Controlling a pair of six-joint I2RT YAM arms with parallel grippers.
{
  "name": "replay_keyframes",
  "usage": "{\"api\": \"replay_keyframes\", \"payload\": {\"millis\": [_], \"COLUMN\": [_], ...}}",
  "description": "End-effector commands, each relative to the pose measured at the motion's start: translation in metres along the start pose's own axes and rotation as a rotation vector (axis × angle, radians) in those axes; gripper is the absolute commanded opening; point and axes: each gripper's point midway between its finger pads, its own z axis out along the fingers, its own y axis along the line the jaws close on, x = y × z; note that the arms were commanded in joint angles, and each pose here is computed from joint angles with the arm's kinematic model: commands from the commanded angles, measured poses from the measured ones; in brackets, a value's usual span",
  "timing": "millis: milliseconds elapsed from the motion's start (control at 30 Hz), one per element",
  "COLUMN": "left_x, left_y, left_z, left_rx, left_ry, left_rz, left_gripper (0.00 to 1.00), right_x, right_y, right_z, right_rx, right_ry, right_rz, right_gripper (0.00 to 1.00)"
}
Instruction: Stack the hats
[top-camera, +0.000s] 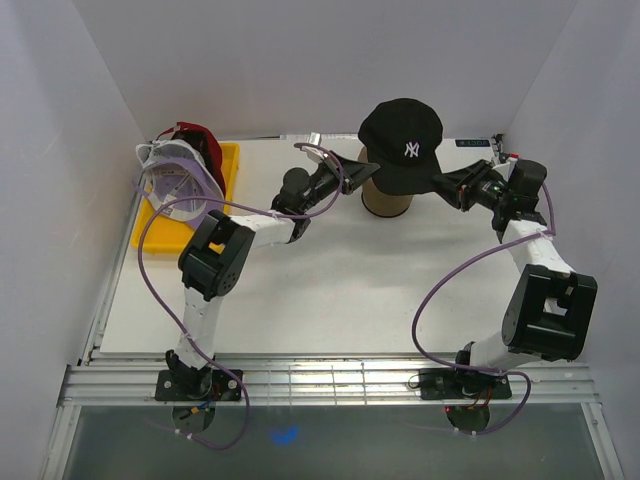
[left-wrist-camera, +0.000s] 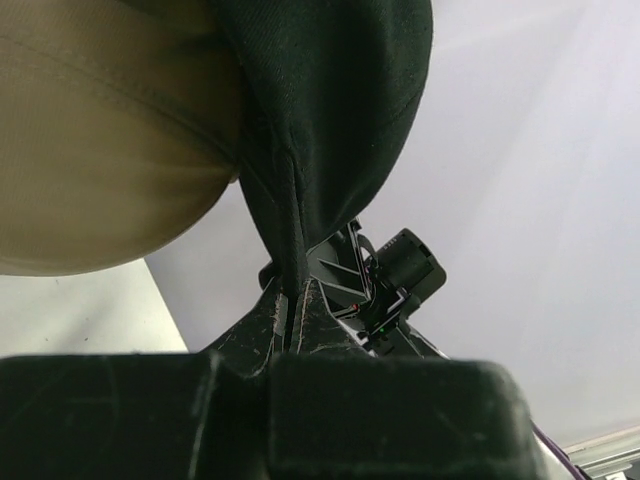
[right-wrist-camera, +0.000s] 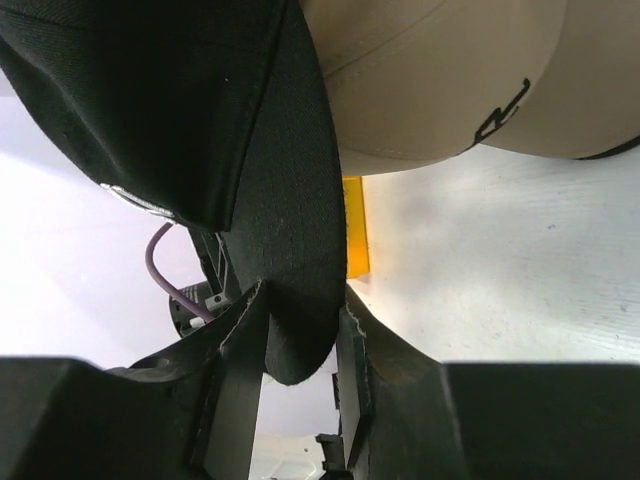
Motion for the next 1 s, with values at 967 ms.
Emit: {"api": "replay_keyframes", "payload": {"millis": [967], "left_x": [0.063], "left_y": [0.053], "left_z": [-0.015], "left_rx": [-0.146], "left_ry": [0.228], "left_rz": [-0.063], "left_gripper": [0.0], "right_x": [0.001], "right_y": [-0.04], "right_z": [0.01], "right_rx": [0.125], "right_ry": [0.023], "right_rz": [-0.129], "right_gripper": [0.22]}}
